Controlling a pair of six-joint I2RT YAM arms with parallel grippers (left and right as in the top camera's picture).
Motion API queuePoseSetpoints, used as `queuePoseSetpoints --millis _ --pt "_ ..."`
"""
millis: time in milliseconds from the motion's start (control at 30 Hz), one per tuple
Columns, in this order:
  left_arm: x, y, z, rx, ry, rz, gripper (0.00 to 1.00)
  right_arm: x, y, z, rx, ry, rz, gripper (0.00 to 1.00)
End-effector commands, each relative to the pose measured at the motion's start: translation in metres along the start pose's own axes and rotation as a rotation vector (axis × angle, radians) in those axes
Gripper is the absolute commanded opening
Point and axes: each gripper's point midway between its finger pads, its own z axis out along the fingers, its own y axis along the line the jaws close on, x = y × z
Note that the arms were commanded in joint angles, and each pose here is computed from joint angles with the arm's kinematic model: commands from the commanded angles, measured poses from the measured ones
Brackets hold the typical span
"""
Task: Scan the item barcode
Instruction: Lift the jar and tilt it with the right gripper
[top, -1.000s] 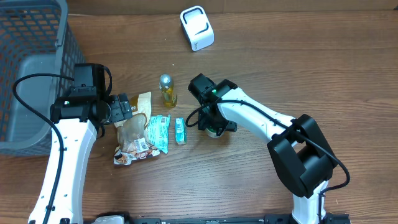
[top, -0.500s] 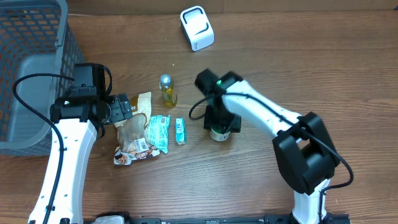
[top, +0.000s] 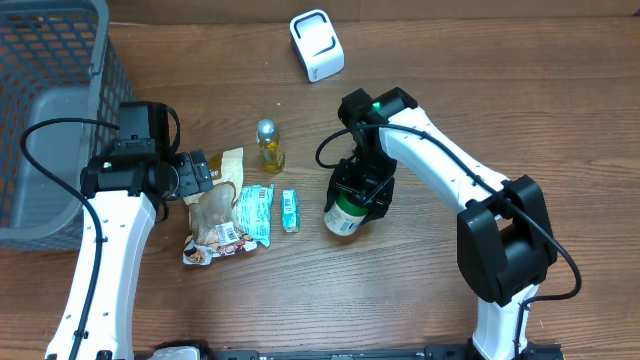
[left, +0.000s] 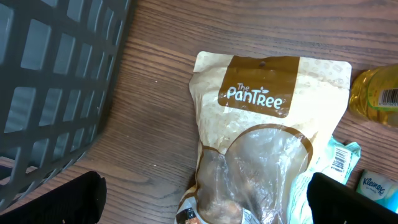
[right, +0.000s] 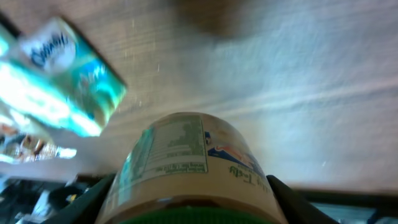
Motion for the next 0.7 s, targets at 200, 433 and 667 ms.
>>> queuePoseSetpoints --millis 200,433,667 --pt "-0.007 -0.001 -0.005 0.008 -0.017 0.011 1.0 0.037 0.031 -0.014 -0.186 0.188 0.013 0.37" --pt "-0.007 -0.001 -0.005 0.008 -0.017 0.011 1.0 0.051 0.045 -0.021 -0.269 0.272 0.018 0.37" --pt "-0.006 -0.001 -0.005 0.008 -0.016 0.011 1.0 0.055 0.043 -0.021 -0.265 0.288 0.03 0.37"
